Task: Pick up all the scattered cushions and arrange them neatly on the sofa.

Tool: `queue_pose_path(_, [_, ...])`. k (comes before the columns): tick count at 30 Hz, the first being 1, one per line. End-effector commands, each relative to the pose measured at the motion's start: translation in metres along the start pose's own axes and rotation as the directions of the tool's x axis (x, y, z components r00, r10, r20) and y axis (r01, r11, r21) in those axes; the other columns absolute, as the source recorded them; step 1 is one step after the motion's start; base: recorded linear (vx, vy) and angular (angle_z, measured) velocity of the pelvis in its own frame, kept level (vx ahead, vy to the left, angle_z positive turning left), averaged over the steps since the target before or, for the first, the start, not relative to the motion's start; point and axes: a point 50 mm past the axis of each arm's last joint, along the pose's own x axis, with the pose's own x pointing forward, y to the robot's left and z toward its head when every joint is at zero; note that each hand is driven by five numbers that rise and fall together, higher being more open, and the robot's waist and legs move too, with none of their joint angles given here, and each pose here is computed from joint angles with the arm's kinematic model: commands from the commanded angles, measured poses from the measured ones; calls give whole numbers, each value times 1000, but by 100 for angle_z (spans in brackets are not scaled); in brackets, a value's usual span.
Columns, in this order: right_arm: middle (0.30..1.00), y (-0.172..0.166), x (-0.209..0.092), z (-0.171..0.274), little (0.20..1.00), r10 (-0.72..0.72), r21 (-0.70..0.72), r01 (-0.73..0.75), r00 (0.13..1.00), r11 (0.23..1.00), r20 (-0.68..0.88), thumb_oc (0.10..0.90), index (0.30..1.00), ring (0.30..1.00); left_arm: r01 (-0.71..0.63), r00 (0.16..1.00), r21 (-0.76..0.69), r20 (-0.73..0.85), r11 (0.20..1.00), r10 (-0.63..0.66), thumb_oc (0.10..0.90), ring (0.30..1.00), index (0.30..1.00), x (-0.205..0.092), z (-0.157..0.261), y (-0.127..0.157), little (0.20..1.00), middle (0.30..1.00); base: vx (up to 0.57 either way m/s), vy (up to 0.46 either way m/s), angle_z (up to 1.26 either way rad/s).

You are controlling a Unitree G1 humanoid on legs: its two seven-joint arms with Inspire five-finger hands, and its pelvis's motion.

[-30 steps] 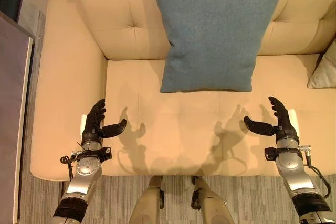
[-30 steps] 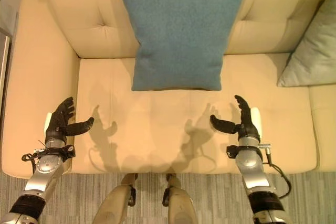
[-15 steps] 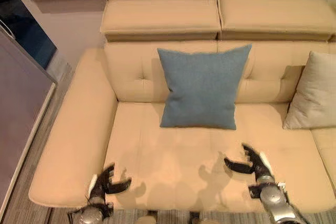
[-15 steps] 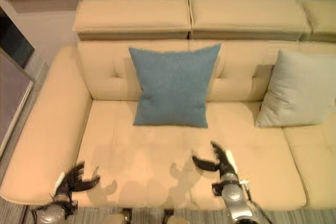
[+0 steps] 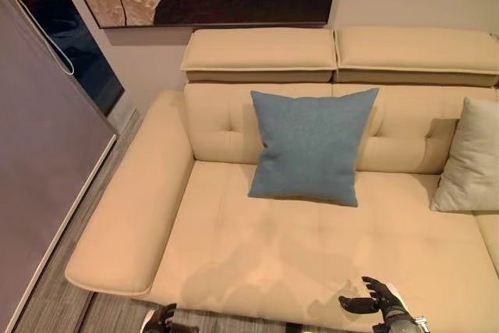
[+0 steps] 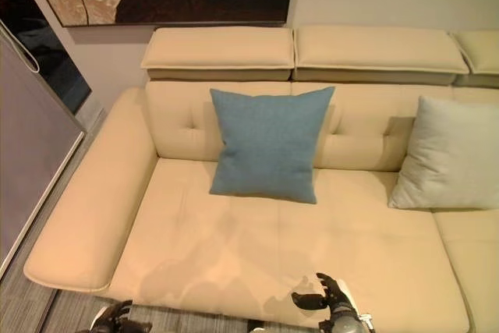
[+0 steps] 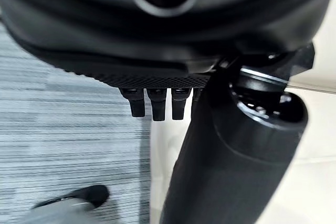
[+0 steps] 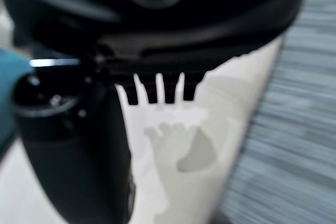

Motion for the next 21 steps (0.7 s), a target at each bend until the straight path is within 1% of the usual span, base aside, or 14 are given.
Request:
queue_pose_path(1, [900, -7, 8, 27, 900, -55, 33, 53, 996, 998, 69, 800, 900, 900, -56, 994, 28, 92, 998, 53, 800, 900, 900, 3, 18, 16, 900, 900, -161, 184, 3])
queue_pose_path(5, [900, 3, 9, 24, 900, -41, 14, 40, 999, 999, 24, 800, 900, 900, -71, 993, 67, 95, 995, 65, 800, 900, 900, 5, 25, 16, 900, 900, -206, 181, -2])
queue_pose_path(9, [900, 9, 11, 30, 900, -35, 16, 35, 999, 999, 22, 800, 900, 900, -98, 991, 85, 97, 992, 90, 800, 900, 900, 7, 30, 21, 900, 900, -236, 93, -6])
queue_pose_path(13, [900, 16, 9, 24, 900, -13, 11, 13, 1000, 1000, -3, 800, 900, 900, -106, 994, 115, 47, 988, 101, 800, 900, 900, 6, 18, 26, 900, 900, -230, 60, -15])
queue_pose_path(16, [900, 22, 8, 20, 900, 1, 22, -1, 1000, 1000, -20, 800, 900, 900, -114, 993, 90, 4, 989, 114, 800, 900, 900, 4, 5, 31, 900, 900, -184, -71, -35])
queue_pose_path(18, [900, 23, 9, 23, 900, -3, 25, 3, 1000, 1000, -17, 800, 900, 900, -120, 992, 43, -19, 992, 121, 800, 900, 900, 3, 0, 28, 900, 900, -92, -175, -85])
queue_pose_path(19, [900, 21, 9, 20, 900, -14, 50, 15, 999, 999, -32, 800, 900, 900, -113, 993, 13, -37, 994, 113, 800, 900, 900, 2, -3, 23, 900, 900, -21, -149, -38])
queue_pose_path(21, [900, 23, 7, 12, 900, -9, 46, 12, 998, 999, -60, 800, 900, 900, -97, 994, 29, -38, 995, 98, 800, 900, 900, 3, -3, 19, 900, 900, 0, -91, 11])
